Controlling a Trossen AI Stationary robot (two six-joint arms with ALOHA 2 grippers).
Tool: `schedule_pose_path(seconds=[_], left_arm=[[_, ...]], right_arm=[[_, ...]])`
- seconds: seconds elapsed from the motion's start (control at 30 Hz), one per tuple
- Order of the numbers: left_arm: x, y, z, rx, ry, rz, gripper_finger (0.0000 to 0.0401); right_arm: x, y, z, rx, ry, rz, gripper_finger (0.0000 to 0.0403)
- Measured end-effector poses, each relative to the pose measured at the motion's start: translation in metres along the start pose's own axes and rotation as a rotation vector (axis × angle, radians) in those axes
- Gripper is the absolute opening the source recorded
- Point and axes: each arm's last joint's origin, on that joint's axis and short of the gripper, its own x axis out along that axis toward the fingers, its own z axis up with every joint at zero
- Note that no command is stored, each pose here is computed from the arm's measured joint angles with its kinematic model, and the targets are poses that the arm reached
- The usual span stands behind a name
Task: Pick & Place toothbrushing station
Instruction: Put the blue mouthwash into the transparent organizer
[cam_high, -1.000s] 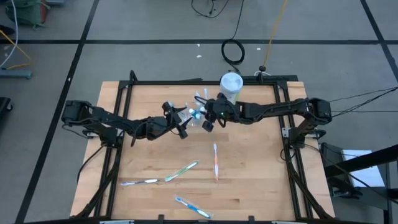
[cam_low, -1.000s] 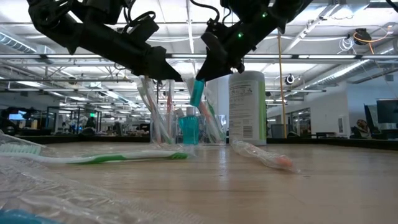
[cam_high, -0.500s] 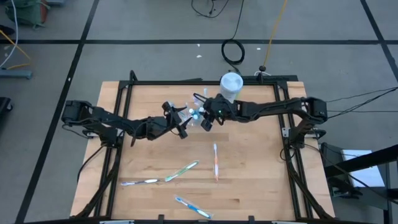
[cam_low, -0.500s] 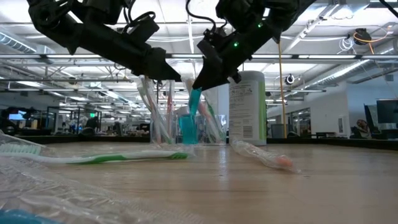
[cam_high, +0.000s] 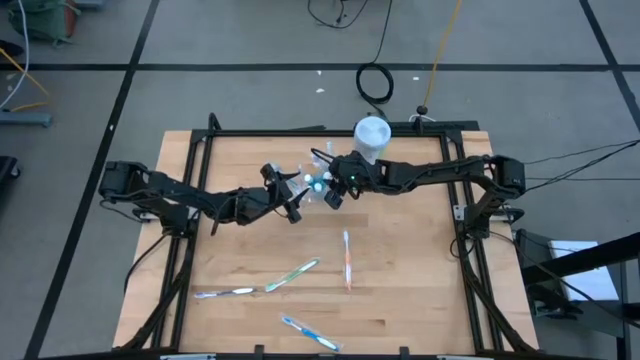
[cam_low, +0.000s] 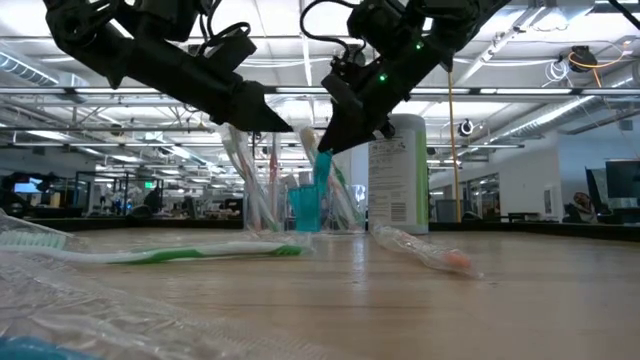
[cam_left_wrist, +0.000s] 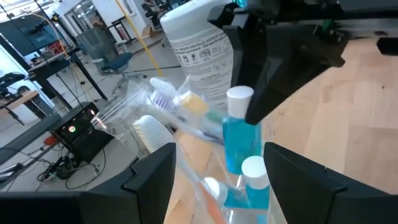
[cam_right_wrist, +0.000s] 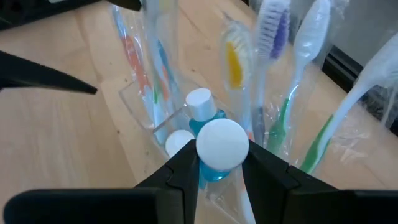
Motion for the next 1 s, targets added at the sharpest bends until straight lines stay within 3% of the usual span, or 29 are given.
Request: schedule_pose_path(seconds=[0.27, 0.6, 0.87, 1.0], left_arm=[[0.000, 0.003, -0.002, 0.031, 0.037, 0.121, 0.0250], [-0.001, 0.003, -0.002, 0.048, 0.037, 0.121, 0.0250], [-0.001, 0.003, -0.002, 0.050, 0.037, 0.122, 0.0250], [-0.001, 0.003, -0.002, 0.050, 0.037, 0.122, 0.0250]], right_arm=[[0.000, 0.000, -0.001, -0.003, 0.015, -0.005, 0.0095], [0.003, -0.002, -0.016, 0.044, 0.050, 0.012, 0.0096], [0.011, -0.012, -0.035, 0.075, -0.049, 0.027, 0.0096], [0.012, -0.015, -0.040, 0.033, -0.077, 0.028, 0.0112]])
